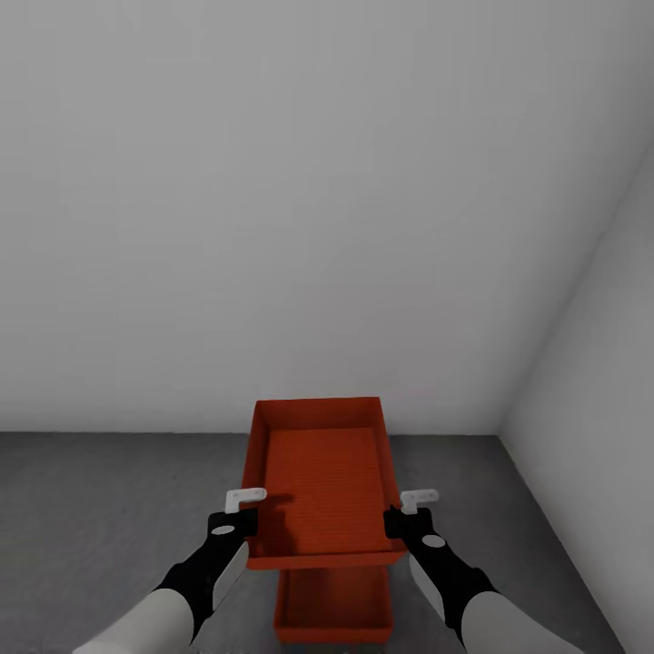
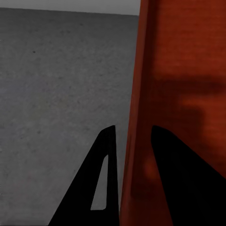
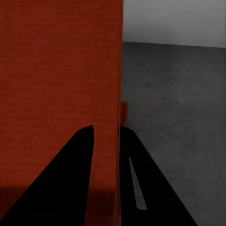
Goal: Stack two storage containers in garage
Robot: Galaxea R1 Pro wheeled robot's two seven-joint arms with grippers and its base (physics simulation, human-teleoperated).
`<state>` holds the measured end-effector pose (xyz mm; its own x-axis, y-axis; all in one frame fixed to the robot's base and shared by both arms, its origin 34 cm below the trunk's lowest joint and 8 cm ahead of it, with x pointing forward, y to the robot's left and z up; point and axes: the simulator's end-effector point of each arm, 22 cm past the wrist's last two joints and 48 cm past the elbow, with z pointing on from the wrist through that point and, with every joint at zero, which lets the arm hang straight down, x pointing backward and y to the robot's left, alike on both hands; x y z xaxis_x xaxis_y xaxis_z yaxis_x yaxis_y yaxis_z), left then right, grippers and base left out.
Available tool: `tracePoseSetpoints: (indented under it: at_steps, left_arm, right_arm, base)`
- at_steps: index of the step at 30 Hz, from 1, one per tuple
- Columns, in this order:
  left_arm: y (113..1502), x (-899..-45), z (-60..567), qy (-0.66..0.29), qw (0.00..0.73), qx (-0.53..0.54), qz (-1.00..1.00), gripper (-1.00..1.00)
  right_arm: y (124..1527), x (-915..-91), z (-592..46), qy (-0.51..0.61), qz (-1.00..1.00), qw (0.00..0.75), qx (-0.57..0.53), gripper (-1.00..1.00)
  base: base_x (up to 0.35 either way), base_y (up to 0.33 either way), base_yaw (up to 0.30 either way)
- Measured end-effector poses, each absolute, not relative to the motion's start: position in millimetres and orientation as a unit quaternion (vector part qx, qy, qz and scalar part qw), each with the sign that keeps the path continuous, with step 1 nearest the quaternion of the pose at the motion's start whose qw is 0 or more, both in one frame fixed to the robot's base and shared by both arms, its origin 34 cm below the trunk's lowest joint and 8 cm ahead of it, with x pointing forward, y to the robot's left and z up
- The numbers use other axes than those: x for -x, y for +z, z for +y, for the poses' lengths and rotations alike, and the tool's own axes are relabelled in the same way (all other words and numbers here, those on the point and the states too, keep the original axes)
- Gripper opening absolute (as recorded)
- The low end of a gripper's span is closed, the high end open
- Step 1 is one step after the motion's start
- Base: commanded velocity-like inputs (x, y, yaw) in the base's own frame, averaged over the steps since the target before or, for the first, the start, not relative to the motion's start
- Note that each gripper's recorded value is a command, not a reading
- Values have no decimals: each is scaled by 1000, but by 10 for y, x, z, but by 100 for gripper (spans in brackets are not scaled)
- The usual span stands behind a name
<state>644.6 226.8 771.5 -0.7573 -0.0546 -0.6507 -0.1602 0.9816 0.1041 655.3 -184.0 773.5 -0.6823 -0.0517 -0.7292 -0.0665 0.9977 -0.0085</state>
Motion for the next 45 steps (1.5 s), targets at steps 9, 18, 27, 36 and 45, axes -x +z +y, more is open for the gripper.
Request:
tracePoseSetpoints:
  at_steps: [9, 18, 27, 36, 45]
  left_arm:
    - [7641, -6412, 2269, 77, 337, 57, 937, -100]
    - [7564, -6377, 2274, 78, 330, 56, 939, -100]
    - [7487, -6341, 2278, 78, 323, 56, 942, -100]
    - [7411, -6304, 2281, 79, 316, 55, 944, -100]
    - [7337, -6266, 2279, 79, 309, 54, 946, -100]
  right_arm:
    - [7659, -6520, -1839, 10, 920, 390, 32, -100]
    - [7581, -6484, -1834, 10, 923, 384, 32, -100]
    - [7504, -6448, -1830, 10, 926, 377, 32, -100]
    - [7427, -6411, -1828, 10, 928, 370, 32, -100]
    - [7350, -6373, -1830, 10, 931, 364, 32, -100]
  base:
    - [0, 0, 60]
    - [0, 0, 2]
    - [0, 0, 0]
    - [0, 0, -54]
    - [0, 0, -128]
